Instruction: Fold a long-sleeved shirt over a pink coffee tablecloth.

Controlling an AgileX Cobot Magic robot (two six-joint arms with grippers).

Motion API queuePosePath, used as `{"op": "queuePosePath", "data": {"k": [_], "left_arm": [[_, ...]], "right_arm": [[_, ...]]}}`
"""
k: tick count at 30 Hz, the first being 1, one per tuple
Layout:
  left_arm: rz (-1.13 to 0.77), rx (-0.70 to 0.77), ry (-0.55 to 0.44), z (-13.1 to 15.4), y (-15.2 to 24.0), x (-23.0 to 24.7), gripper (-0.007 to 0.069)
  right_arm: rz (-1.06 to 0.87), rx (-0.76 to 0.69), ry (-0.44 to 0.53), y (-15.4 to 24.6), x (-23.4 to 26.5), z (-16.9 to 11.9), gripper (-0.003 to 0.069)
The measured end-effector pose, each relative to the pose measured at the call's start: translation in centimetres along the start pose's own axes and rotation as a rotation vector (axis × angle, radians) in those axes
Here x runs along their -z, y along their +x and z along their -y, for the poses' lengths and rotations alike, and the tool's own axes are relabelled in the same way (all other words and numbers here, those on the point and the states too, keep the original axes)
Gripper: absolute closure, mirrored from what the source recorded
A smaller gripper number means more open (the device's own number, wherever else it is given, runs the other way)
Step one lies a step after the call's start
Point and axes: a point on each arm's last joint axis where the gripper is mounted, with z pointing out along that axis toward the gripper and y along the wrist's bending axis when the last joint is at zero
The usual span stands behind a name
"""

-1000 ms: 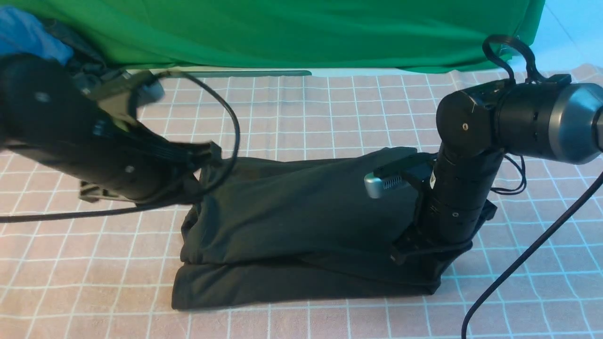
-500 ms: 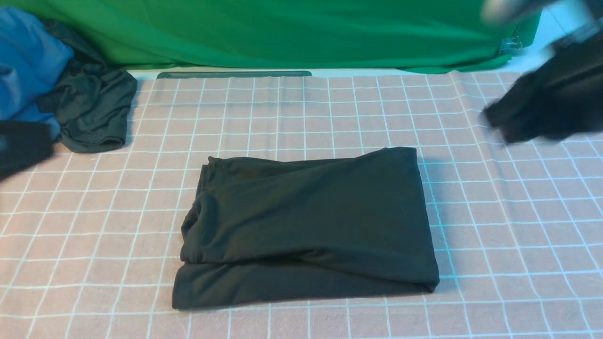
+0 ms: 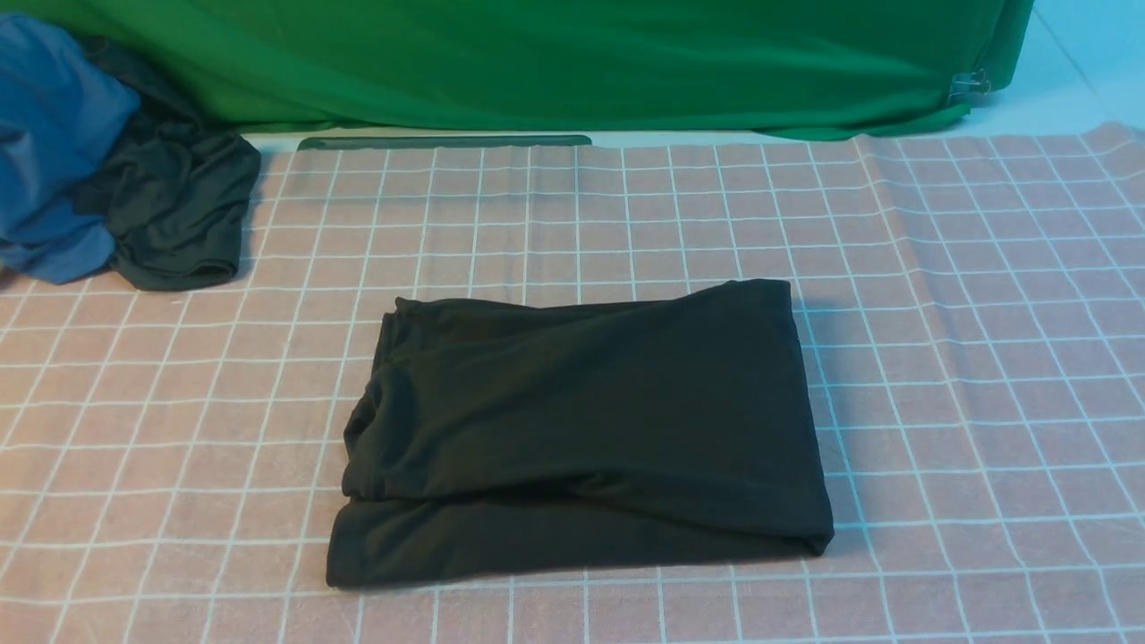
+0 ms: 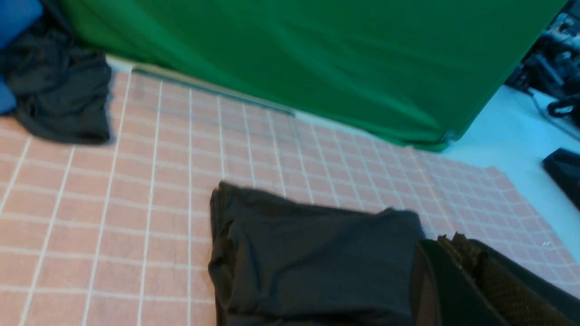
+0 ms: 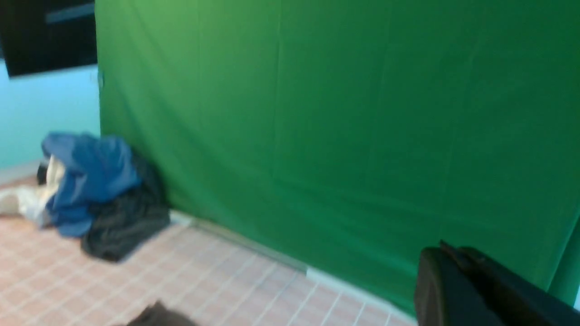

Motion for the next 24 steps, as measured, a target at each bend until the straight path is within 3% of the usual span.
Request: {"op": "queuePosePath", "data": {"k": [9,24], "left_arm": [[0.01,0.022,0.018,-0.8,2.1,-2.9,0.0612],[0.065,0.007,0.028,-0.9,1.9,-3.2,0.0612]], "right_arm": [[0.272,-0.001,-0.006,4.8,2.8,-0.6,0.0608],[0.28,-0.007,-0.009,5.2,2.7,-0.7,0.0583]]}}
